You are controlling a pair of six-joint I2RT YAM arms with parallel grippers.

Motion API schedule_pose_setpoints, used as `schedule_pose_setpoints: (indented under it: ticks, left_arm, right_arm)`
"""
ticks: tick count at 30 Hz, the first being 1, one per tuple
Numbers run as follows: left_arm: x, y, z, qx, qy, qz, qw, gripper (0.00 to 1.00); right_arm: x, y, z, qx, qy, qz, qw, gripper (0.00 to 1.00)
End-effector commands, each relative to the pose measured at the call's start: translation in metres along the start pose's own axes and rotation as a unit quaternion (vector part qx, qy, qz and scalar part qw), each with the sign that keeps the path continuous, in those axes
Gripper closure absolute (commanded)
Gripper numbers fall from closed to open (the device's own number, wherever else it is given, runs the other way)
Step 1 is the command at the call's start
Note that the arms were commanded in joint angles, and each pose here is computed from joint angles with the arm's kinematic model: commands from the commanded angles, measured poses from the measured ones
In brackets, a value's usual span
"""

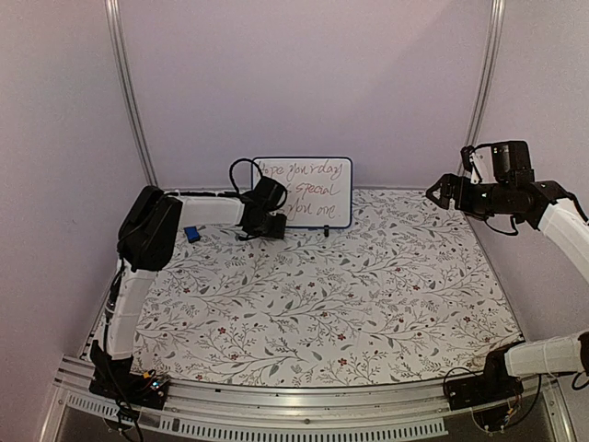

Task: Erase the whiteboard
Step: Move the whiteboard to the center of the board.

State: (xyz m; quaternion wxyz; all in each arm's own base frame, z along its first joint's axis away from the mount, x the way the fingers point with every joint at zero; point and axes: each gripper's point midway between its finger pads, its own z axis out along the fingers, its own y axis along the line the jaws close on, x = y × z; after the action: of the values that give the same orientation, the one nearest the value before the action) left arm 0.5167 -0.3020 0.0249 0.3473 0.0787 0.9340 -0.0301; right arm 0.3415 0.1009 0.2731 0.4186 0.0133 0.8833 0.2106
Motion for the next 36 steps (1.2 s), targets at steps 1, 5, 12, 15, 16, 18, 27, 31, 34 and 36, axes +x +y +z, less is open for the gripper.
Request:
schedule_pose_setpoints:
  ticks: [1,5,12,15,16,18,27,31,34,36]
  left_arm:
    - [-0.005,-0.008,0.005,0.004,-0.014,-0.006,1.0,0.46]
    - [-0.004,-0.009,0.007,0.006,-0.016,-0.009,1.0,0.54]
    - [-0.004,-0.006,0.009,0.002,-0.031,-0.009,0.999,0.7]
    - [-0.003,-0.006,0.01,0.002,-0.036,-0.006,0.999,0.73]
    - [-0.001,-0.006,0.01,0.001,-0.036,-0.005,0.999,0.73]
    - [0.001,-0.004,0.012,-0.002,-0.04,-0.005,0.999,0.73]
    - [0.003,-0.001,0.008,-0.004,-0.083,-0.004,0.997,0.73]
    - [-0.004,-0.003,0.001,0.004,-0.115,-0.004,0.993,0.72]
    - [-0.007,-0.005,-0.002,0.012,-0.13,-0.002,0.991,0.72]
    - [-0.007,-0.007,-0.002,0.017,-0.134,0.002,0.991,0.72]
  right_arm:
    - [-0.004,0.002,-0.005,-0.007,-0.01,-0.004,1.0,0.01]
    - [-0.003,0.002,-0.003,-0.006,-0.008,-0.004,1.0,0.01]
    - [-0.003,0.001,-0.002,-0.006,-0.007,-0.003,1.0,0.01]
    - [-0.001,0.001,-0.001,-0.006,-0.004,-0.002,1.0,0.01]
    - [-0.001,0.001,-0.001,-0.006,-0.004,-0.002,1.0,0.01]
    - [0.001,0.0,0.0,-0.006,-0.002,-0.002,1.0,0.01]
    - [0.005,0.0,0.003,-0.01,0.002,0.0,1.0,0.01]
    - [0.006,0.0,0.002,-0.011,0.002,0.0,1.0,0.01]
    - [0.006,0.0,0.002,-0.011,0.002,0.001,1.0,0.01]
    - [0.006,0.0,0.002,-0.011,0.002,0.001,1.0,0.01]
